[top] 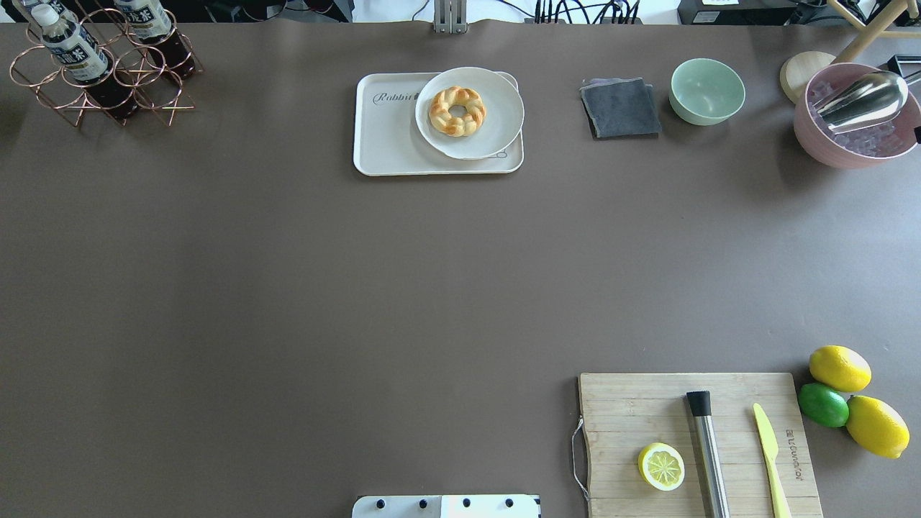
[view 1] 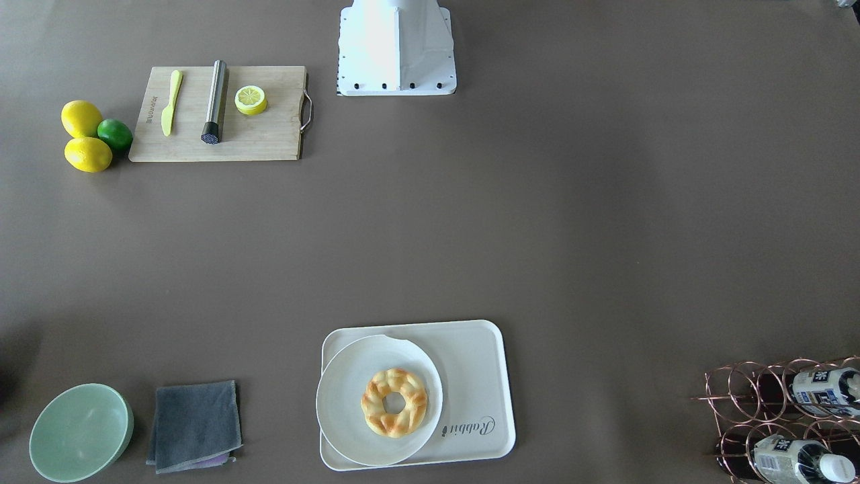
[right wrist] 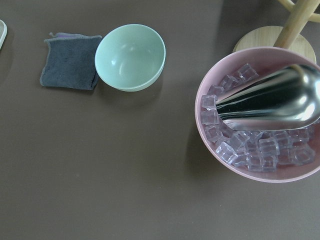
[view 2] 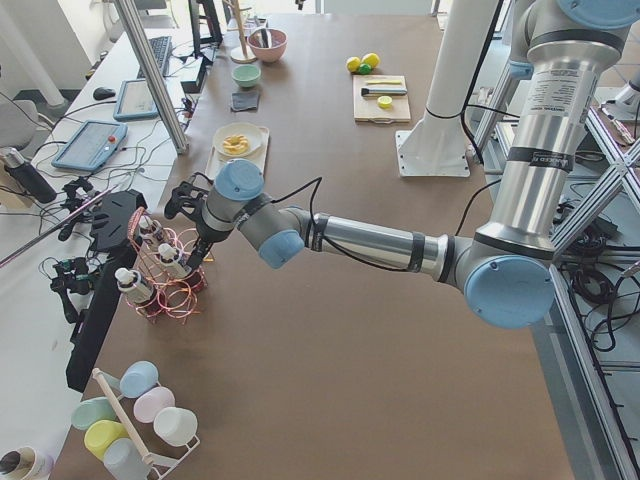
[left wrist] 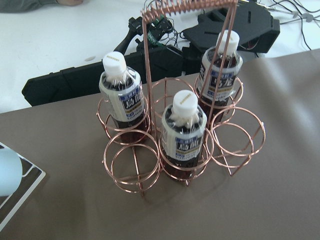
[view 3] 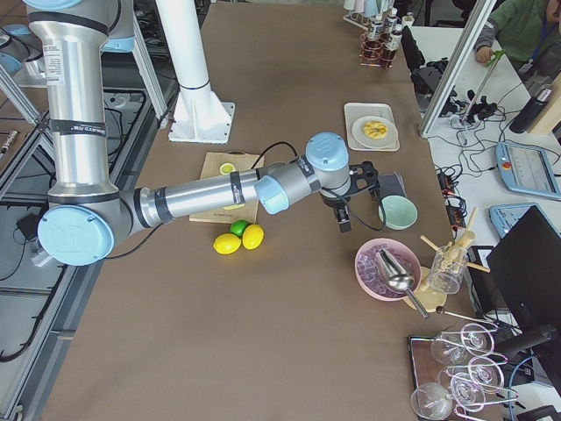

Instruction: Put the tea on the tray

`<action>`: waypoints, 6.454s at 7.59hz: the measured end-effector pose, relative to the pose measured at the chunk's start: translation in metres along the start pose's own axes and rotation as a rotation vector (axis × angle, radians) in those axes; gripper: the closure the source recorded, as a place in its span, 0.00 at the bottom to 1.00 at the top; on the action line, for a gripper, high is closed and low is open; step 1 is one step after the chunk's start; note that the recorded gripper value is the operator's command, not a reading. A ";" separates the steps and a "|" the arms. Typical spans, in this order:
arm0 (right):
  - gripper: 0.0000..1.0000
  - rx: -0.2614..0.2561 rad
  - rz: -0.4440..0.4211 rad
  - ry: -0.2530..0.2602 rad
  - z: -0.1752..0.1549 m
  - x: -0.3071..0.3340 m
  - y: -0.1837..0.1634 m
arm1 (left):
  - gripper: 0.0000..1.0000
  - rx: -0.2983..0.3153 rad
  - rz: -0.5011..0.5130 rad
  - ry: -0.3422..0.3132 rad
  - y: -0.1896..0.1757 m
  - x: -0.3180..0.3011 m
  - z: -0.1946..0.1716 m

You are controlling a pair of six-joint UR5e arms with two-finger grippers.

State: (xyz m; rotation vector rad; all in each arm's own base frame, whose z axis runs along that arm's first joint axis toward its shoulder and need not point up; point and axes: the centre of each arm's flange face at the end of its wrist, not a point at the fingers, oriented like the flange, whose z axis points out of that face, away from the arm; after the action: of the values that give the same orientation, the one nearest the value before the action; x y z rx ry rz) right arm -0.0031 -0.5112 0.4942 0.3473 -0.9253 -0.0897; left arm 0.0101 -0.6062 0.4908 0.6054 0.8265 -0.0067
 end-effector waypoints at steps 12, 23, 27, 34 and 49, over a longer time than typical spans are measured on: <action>0.00 -0.015 0.007 0.006 0.025 -0.041 -0.020 | 0.27 0.114 -0.065 -0.091 -0.048 0.026 0.119; 0.00 -0.004 0.009 0.008 0.023 -0.047 -0.026 | 0.45 0.129 -0.086 -0.108 -0.044 0.031 0.132; 0.00 -0.002 0.006 0.007 0.022 -0.049 -0.027 | 1.00 0.129 -0.087 -0.110 -0.044 0.029 0.132; 0.00 -0.001 0.006 0.005 0.022 -0.050 -0.026 | 1.00 0.204 -0.112 -0.083 -0.081 0.009 0.069; 0.08 0.098 -0.200 -0.096 -0.001 -0.143 -0.042 | 1.00 0.231 0.263 0.381 0.025 0.372 -0.027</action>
State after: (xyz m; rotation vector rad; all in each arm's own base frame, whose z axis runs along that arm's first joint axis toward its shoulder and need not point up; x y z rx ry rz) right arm -0.0851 -0.5188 0.3696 0.5298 -0.9895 -0.2471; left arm 0.2534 -0.4883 0.2322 0.9483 1.1175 0.2631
